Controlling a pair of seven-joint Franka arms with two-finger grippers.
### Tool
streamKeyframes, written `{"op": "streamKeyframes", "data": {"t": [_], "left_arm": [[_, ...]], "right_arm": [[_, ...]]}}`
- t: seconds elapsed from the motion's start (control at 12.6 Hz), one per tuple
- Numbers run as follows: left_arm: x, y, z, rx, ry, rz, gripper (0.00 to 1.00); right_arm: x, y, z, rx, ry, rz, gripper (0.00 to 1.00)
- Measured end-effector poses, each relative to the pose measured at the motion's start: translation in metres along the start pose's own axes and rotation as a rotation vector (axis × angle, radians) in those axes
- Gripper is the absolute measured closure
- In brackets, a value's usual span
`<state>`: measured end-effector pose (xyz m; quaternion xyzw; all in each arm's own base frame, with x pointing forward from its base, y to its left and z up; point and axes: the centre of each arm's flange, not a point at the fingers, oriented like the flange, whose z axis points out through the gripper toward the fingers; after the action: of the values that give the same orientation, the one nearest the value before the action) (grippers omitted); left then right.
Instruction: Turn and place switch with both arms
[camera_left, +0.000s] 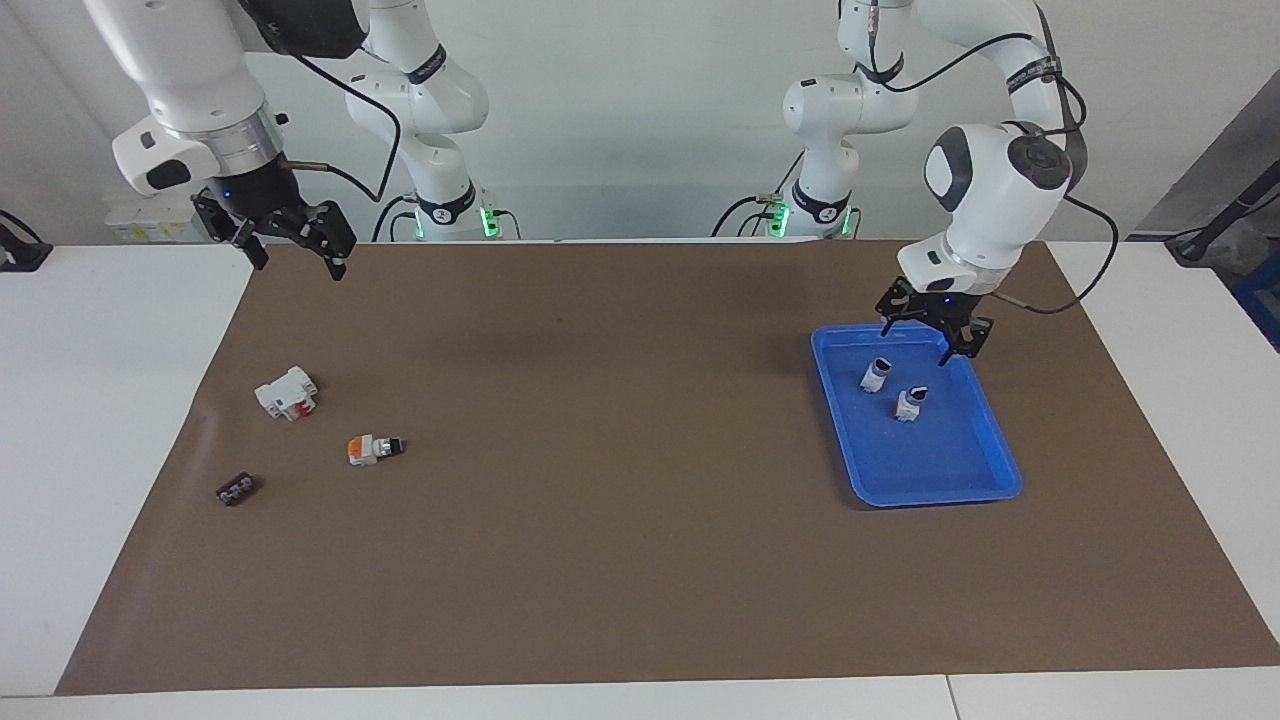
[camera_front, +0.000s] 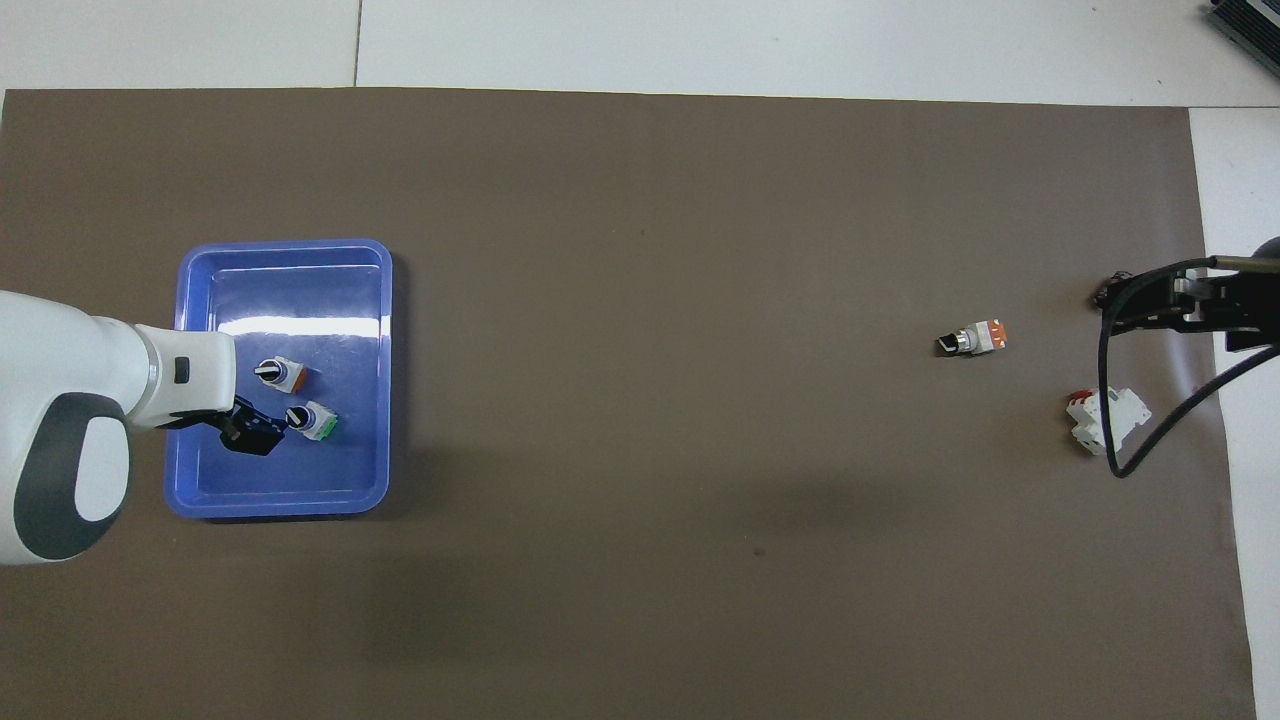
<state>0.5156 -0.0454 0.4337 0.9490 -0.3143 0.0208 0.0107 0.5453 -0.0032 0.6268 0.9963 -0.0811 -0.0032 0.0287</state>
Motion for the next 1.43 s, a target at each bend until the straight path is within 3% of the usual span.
{"op": "streamKeyframes", "data": {"t": [0.48, 0.64, 0.95, 1.27, 1.43], "left_arm": [[0.032, 0.022, -0.067, 0.030, 0.071, -0.222, 0.00], [0.040, 0.024, -0.111, 0.030, 0.082, -0.258, 0.00], [0.050, 0.022, -0.199, 0.049, 0.163, -0.354, 0.00], [0.060, 0.015, -0.244, 0.021, 0.122, -0.422, 0.00], [0.052, 0.018, -0.242, -0.002, 0.045, -0.432, 0.00]], "right_arm": [[0.000, 0.000, 0.001, 0.000, -0.002, -0.001, 0.00], [-0.001, -0.001, 0.001, 0.000, -0.002, -0.002, 0.00], [-0.002, -0.007, 0.000, 0.000, 0.000, -0.013, 0.00], [-0.002, -0.007, 0.000, 0.000, 0.000, -0.014, 0.00], [-0.002, -0.007, 0.000, 0.000, 0.000, -0.014, 0.00]]}}
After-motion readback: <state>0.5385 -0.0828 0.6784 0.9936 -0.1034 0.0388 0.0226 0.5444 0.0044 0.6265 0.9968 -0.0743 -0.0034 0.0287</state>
